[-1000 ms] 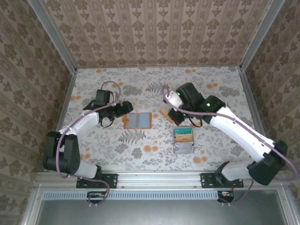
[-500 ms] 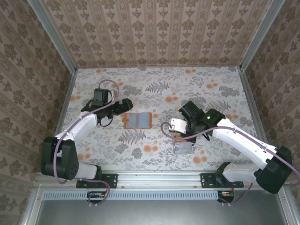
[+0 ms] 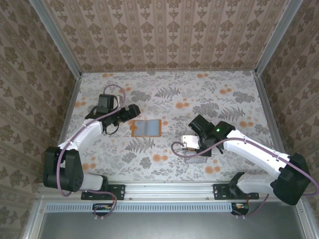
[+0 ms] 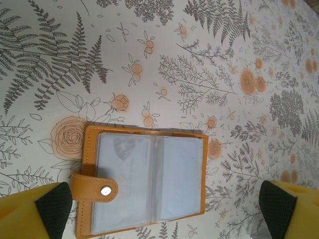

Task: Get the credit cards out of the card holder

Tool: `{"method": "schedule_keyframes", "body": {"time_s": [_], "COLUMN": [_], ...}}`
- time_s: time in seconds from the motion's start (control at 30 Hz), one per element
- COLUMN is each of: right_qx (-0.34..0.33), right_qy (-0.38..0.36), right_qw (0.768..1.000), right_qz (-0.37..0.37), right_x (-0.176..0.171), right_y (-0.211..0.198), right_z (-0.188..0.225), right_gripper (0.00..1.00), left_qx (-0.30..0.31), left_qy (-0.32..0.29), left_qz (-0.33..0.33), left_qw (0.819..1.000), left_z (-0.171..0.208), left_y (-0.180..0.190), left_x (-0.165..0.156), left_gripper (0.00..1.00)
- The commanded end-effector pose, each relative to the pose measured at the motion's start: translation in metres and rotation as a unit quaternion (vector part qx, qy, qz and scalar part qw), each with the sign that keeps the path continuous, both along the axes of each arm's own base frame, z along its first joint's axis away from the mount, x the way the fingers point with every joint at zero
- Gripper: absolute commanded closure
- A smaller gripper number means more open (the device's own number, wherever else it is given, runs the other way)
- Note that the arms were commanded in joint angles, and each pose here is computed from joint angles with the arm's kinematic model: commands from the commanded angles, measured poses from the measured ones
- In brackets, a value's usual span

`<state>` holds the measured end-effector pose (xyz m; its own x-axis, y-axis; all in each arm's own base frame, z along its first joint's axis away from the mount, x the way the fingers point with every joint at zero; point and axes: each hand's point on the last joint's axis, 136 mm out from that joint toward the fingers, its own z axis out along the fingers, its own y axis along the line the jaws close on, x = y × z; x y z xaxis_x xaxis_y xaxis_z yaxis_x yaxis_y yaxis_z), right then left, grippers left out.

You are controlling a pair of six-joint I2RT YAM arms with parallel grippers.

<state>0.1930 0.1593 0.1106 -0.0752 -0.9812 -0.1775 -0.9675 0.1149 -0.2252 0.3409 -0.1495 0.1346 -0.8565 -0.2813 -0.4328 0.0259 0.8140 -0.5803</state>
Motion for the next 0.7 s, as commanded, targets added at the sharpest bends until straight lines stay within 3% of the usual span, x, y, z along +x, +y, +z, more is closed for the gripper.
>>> {"method": "schedule_keyframes", "body": {"time_s": [0.0, 0.4, 0.67], "right_qx": [-0.014, 0.022, 0.01], "right_qy": [-0.029, -0.041, -0.042], "right_qw": [0.999, 0.999, 0.999], "right_qz": [0.01, 0.002, 0.011], "right_x": [0.007, 0.019, 0.021], "right_y": [-0.003, 0.014, 0.013], "right_z": [-0.001, 0.014, 0.006], "right_gripper": [1.0, 1.0, 1.0], "left_qx": [0.002, 0.006, 0.005], "left_qy": [-0.005, 0.0, 0.0], "left_qz": [0.001, 0.004, 0.004], "left_qw": [1.0, 1.0, 1.0], "left_z": [0.003, 0.0, -0.001], "left_y": [0.003, 0.005, 0.006], "left_x": [-0.003, -0.004, -0.004], "left_gripper": [0.0, 0.0, 0.0]}}
